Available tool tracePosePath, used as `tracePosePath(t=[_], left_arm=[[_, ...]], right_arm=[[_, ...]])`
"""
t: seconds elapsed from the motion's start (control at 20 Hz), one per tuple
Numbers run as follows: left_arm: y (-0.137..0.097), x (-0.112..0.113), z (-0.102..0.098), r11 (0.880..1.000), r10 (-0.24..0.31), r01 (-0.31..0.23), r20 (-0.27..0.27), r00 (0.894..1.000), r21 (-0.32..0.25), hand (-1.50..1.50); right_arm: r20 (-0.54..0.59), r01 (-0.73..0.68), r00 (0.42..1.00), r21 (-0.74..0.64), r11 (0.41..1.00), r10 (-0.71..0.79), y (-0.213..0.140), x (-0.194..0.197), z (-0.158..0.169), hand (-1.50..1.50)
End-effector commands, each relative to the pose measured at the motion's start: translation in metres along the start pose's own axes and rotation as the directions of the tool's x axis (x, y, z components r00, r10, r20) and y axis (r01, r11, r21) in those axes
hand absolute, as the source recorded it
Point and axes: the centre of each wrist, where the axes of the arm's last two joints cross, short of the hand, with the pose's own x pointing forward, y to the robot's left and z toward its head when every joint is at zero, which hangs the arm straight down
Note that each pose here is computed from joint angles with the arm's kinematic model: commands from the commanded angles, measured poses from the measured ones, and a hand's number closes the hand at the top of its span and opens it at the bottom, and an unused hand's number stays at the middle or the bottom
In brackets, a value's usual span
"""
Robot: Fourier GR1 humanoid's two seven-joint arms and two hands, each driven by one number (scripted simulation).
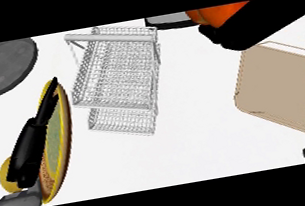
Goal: Pick the squash from the tray and place it in the tiered basket
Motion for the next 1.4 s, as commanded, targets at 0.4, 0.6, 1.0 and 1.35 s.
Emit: tracePosePath(t=[0.4,0.6,1.0,1.35], left_arm=[[-0.005,0.008,-0.012,1.000,0.009,-0.009,0.021,1.000,-0.017,0.00],[0.001,0.002,-0.009,1.000,0.003,-0.003,0.021,1.000,-0.016,0.00],[-0.015,0.012,-0.021,0.999,-0.002,0.004,0.049,0.999,-0.033,0.00],[-0.009,0.025,-0.034,0.999,0.025,-0.024,0.039,0.999,-0.042,0.00]], right_arm=[[-0.058,0.063,0.997,0.117,0.991,-0.057,0.073,0.068,-0.073,1.50],[-0.095,0.087,0.993,0.146,0.986,-0.073,0.090,0.079,-0.093,1.50],[-0.154,0.298,0.947,0.100,0.949,-0.281,0.154,0.053,-0.105,-1.50],[-0.068,0.512,0.858,0.056,0.857,-0.509,0.154,0.058,-0.112,-1.50]])
